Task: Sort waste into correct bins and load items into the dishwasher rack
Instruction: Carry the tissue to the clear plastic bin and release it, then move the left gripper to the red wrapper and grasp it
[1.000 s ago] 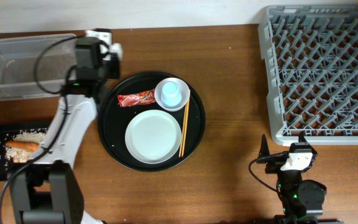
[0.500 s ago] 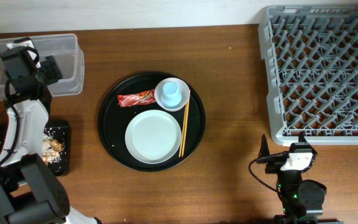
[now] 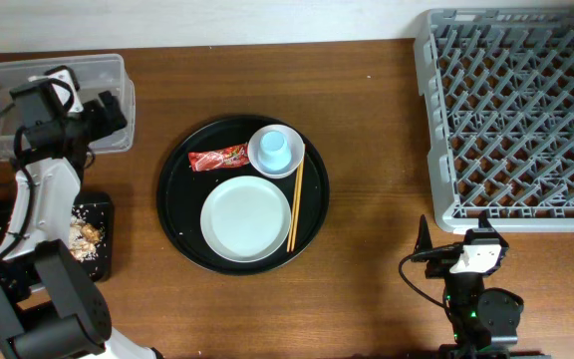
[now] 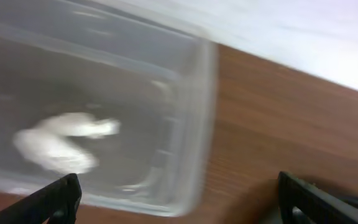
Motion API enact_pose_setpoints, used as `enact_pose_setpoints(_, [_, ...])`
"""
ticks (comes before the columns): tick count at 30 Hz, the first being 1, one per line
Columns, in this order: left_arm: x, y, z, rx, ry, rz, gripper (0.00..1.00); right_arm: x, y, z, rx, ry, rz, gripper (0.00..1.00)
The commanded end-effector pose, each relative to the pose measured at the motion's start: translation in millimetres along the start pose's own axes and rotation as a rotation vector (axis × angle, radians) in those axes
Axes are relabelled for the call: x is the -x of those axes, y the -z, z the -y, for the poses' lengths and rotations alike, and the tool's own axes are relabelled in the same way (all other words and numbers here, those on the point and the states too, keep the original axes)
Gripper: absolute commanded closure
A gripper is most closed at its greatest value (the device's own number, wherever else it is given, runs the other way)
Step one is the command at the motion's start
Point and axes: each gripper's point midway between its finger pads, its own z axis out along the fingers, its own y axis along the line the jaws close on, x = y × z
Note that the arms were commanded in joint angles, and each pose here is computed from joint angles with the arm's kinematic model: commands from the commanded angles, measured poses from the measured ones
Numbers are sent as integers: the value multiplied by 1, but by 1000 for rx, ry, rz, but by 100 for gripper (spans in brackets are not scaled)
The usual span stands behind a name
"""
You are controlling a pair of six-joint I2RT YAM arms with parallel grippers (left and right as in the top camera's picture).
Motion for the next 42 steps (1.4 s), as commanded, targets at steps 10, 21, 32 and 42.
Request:
enact_pose_setpoints(10, [-44,41,106,-363,23,-222,1,-3,0,0,-2,7,-2,2])
enact_pose_setpoints(21, [-126,44,115,-105,-97,-495,1,-3,0,0,-2,7,-2,2])
enact_pose_setpoints(32, [-165,-6,129,-17,-94,-534,18,-2,0,0,-2,7,-2,2])
enact_pose_setpoints(42, [-164,-27,131,-23,-94,-490,32,-3,0,0,-2,7,-2,2])
